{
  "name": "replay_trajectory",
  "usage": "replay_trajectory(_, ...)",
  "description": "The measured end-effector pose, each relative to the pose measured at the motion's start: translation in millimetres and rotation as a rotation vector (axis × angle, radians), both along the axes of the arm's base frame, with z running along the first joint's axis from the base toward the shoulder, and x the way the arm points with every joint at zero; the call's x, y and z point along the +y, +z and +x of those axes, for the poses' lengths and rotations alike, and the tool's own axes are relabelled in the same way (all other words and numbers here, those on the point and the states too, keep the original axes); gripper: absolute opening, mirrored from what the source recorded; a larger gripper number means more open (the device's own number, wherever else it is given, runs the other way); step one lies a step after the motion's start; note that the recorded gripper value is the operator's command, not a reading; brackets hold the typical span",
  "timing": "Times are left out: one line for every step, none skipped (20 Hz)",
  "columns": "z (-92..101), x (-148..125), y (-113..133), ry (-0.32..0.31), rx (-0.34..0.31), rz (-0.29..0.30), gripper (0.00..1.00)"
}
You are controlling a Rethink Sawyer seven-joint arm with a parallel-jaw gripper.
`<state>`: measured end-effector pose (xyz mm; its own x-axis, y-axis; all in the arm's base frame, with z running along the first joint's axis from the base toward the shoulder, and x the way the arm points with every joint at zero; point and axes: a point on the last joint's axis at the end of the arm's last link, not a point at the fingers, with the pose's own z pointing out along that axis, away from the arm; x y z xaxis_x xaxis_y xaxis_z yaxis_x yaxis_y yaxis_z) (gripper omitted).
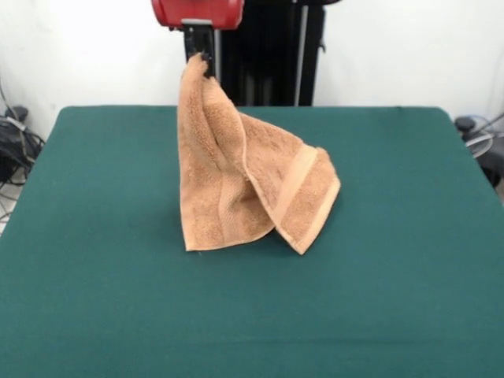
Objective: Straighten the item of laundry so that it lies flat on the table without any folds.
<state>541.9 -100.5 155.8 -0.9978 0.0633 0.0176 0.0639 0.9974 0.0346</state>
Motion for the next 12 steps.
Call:
replay_trajectory(-0.1, -0.9, 0.0, 0.006, -0.001, -0.005, 0.0)
replay_trajectory(-0.7, -1.4, -0.4, 0.012, -0.001, -0.01, 0.0)
replay_trajectory(-1.1, -1.6, -0.7, 0.014, -0.001, -0.011, 0.0)
replay_trajectory(-1.5, -1.8, -1.0, 0.017, -0.001, -0.013, 0.0)
replay_trajectory(-1.8, -2.0, -1.1, 0.019, 0.0, -0.015, 0.0)
replay_trajectory(-1.9, -2.0, -1.2, 0.019, 0.0, -0.015, 0.0)
replay_trajectory(-2.0, -2.1, -1.2, 0.02, 0.0, -0.015, 0.0)
replay_trajectory(-2.0, -2.3, -1.2, 0.02, 0.0, -0.016, 0.0)
replay_trajectory(-2.0, -3.1, -0.7, 0.019, -0.001, -0.016, 0.0)
replay_trajectory(-2.0, -3.9, -0.2, 0.018, -0.002, -0.017, 0.0)
replay_trajectory(-2.1, -5.5, 1.0, 0.015, -0.003, -0.019, 0.0)
replay_trajectory(-2.5, -8.9, 3.5, 0.01, -0.004, -0.022, 0.0)
